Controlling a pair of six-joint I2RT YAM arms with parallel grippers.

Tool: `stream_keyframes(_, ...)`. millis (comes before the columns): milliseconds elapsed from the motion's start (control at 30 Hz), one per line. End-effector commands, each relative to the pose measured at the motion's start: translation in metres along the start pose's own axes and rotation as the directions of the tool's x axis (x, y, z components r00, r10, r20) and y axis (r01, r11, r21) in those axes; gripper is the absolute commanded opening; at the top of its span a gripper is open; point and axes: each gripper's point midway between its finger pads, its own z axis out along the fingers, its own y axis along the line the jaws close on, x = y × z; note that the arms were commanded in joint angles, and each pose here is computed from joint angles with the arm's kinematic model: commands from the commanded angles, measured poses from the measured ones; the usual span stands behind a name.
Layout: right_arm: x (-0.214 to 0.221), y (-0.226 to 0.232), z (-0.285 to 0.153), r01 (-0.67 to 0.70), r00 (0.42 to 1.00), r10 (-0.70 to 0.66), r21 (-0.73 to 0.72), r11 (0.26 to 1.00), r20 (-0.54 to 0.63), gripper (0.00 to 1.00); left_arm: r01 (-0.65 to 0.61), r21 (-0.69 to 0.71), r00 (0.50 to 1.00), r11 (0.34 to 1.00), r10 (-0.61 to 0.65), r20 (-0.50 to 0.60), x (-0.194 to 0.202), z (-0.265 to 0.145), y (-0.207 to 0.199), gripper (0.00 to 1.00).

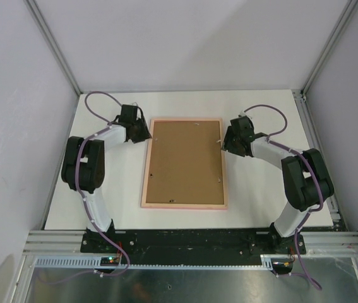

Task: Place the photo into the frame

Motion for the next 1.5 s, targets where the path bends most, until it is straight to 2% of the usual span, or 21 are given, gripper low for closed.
stream_keyframes(0,-0.010,0.007,-0.002,0.013,0.999,-0.013,0.018,1.000,0.033,0.58,-0.077,-0.010,0.997,0.997,0.077,0.015,-0.010,0.003,0.003,0.41)
stream_keyframes(167,-0.004,0.009,-0.003,0.019,0.999,-0.020,0.034,0.999,0.031,0.58,-0.086,-0.024,0.996,0.996,0.087,0.004,-0.007,0.008,0.007,0.40)
stream_keyframes(500,-0.008,0.007,0.002,0.037,0.998,-0.040,0.060,0.998,0.042,0.57,-0.078,-0.093,0.996,0.993,0.074,-0.046,0.003,0.020,0.021,0.22)
stream_keyframes(767,-0.017,0.010,0.014,0.053,0.997,-0.057,0.079,0.995,0.049,0.56,-0.094,-0.162,0.994,0.982,0.083,-0.076,0.005,0.023,0.034,0.12)
stream_keyframes(1467,-0.031,0.011,0.036,0.078,0.995,-0.087,0.156,0.985,0.052,0.55,-0.125,-0.168,0.989,0.978,0.109,-0.098,0.004,0.025,0.035,0.09)
